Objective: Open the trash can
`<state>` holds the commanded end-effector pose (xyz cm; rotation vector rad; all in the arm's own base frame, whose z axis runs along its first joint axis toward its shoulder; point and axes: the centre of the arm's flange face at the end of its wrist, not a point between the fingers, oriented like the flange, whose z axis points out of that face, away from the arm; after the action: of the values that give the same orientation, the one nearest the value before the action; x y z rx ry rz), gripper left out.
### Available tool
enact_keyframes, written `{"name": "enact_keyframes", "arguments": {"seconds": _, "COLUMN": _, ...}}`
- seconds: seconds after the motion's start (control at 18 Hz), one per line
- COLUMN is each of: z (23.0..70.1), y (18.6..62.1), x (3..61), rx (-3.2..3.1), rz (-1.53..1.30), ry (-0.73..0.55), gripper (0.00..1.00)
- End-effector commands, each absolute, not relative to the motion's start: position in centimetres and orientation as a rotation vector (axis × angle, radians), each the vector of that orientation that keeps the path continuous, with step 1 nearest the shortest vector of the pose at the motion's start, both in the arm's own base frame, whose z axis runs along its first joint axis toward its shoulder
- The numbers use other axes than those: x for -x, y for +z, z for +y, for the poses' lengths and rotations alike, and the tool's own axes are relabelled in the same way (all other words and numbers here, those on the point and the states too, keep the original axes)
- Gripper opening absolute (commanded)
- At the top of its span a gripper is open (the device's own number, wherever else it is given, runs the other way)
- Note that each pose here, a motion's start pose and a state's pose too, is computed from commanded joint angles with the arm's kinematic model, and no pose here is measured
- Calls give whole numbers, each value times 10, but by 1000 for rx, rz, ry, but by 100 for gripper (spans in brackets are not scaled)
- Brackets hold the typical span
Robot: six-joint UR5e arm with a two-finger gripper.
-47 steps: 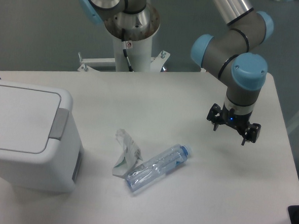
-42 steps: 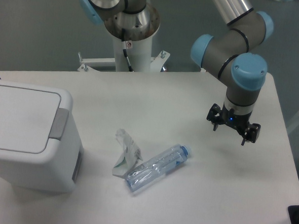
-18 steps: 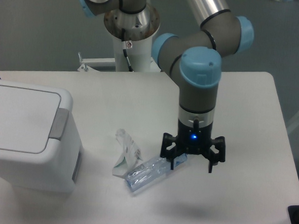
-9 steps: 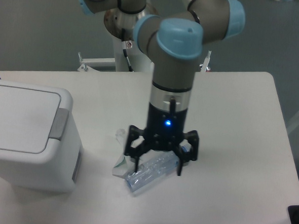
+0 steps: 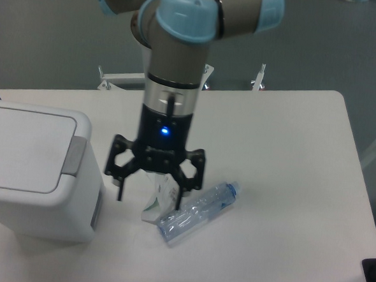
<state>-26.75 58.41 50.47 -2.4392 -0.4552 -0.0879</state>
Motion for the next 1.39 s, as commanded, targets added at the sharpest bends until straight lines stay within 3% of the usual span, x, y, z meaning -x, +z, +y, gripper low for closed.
{"name": "enact_keyframes", "arguments": {"seconds": 1.39, "z": 562, "y": 473, "x": 233, "rx": 2505, "rz": -432, "ry": -122, "gripper": 100}}
